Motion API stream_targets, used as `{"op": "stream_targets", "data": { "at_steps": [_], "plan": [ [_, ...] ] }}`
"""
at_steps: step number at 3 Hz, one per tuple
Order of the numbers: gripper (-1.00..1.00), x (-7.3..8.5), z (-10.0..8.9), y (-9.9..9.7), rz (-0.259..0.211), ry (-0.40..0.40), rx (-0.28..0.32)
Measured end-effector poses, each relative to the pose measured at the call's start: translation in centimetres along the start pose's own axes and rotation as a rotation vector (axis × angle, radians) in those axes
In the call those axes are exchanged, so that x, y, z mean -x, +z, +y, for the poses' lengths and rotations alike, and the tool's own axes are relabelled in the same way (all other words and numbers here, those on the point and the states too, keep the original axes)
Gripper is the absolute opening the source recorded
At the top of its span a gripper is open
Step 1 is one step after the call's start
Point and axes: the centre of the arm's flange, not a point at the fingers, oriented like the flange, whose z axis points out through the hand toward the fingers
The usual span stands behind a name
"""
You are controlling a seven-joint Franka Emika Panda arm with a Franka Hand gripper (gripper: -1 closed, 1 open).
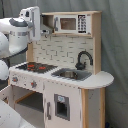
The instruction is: Play with the kitchen
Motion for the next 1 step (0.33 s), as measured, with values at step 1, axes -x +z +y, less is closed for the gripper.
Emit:
{"op": "stream_targets", "data": {
  "at_steps": [1],
  "plan": [
    [1.0,-0.28,-1.73,-0.28,0.018,0.035,0.006]
  ]
}}
